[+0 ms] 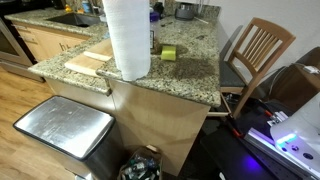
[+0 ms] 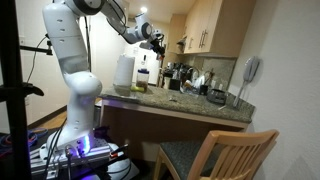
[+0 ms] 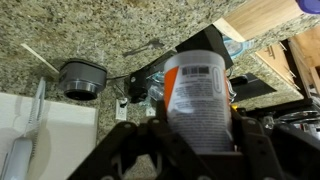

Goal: Place the bottle on the counter

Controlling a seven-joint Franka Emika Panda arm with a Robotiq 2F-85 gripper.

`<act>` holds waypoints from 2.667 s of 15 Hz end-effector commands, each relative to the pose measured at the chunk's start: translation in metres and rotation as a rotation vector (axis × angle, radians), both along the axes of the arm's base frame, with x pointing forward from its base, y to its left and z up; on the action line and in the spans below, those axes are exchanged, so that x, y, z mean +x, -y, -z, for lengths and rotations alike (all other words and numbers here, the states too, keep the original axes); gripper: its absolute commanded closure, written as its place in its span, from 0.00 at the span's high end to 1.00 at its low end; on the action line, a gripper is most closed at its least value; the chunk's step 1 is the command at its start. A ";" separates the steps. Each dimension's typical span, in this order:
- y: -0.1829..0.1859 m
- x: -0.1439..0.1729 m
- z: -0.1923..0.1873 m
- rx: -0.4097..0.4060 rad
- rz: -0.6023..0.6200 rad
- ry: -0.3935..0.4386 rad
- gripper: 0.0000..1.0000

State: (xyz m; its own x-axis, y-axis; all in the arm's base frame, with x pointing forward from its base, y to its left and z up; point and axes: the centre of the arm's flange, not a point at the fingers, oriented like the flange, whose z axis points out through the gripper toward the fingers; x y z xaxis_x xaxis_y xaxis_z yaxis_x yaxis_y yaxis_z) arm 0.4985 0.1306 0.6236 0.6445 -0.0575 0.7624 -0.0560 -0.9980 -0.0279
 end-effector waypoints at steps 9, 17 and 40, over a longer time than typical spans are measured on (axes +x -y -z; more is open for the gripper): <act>-0.006 0.053 0.162 -0.018 0.237 -0.079 0.25; -0.004 0.052 0.184 -0.011 0.300 -0.125 0.25; 0.031 0.056 0.250 -0.009 0.771 0.033 0.25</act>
